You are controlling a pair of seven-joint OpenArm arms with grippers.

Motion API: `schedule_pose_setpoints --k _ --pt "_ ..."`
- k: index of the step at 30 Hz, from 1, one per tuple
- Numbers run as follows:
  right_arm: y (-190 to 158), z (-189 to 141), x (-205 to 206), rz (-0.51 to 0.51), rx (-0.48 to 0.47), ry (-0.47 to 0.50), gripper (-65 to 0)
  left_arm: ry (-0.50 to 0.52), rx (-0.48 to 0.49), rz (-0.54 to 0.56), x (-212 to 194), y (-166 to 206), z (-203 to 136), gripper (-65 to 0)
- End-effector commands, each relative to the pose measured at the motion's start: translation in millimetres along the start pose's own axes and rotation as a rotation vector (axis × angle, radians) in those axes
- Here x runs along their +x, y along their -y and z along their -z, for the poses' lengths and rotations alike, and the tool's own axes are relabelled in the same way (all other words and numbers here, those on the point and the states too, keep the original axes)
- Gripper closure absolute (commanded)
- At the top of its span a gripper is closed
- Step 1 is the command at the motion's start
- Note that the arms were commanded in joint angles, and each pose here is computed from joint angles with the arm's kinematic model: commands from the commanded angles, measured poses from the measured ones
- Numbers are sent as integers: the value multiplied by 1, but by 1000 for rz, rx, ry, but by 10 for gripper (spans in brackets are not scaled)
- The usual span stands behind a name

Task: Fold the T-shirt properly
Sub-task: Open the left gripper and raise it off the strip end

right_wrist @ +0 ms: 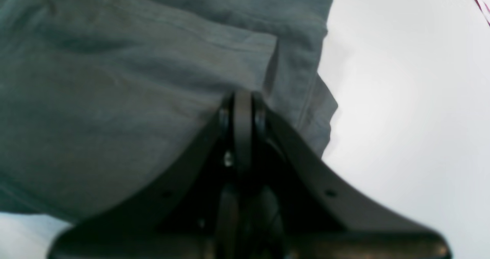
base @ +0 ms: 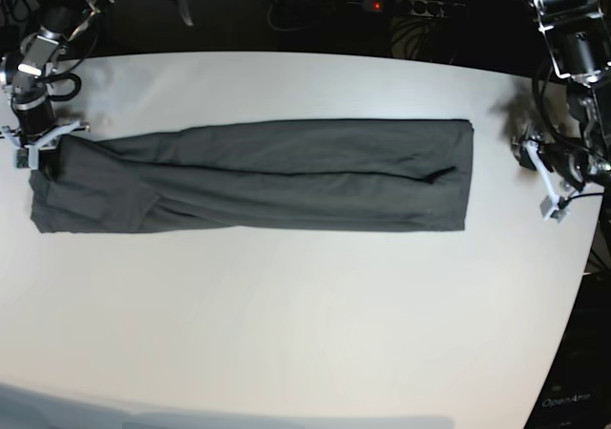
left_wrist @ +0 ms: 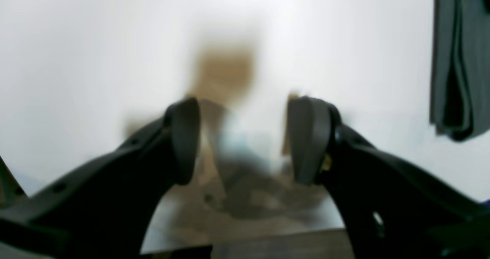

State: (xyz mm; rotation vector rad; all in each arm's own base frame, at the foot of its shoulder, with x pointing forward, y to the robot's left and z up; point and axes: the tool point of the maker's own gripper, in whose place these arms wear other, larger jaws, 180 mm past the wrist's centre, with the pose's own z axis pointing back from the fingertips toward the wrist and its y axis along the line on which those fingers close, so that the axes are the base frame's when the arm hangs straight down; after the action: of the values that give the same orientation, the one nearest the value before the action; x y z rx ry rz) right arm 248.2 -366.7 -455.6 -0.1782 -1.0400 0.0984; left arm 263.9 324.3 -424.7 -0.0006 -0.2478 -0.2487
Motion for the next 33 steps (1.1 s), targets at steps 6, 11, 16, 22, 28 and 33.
schedule_pose_setpoints --k 6,11,16,22,28,33 --pt "-21 -17 -74 -90 84 -345 -3 88 23 -52 26 -15 -17 -363" --pt "-22 -16 -73 -94 87 -345 -3 98 -7 -91 32 -7 -15 -363" --pt "-22 -16 -75 -104 90 -353 -3 61 -31 -95 28 4 -11 -363" --pt "-22 -17 -77 -120 96 -365 -3 70 -64 -96 34 11 -13 -363" --pt "-22 -17 -77 -119 96 -366 -3 185 -194 -121 49 21 -26 -363" --pt "-22 -17 -77 -119 96 -366 -3 281 -294 -138 65 32 -37 -363"
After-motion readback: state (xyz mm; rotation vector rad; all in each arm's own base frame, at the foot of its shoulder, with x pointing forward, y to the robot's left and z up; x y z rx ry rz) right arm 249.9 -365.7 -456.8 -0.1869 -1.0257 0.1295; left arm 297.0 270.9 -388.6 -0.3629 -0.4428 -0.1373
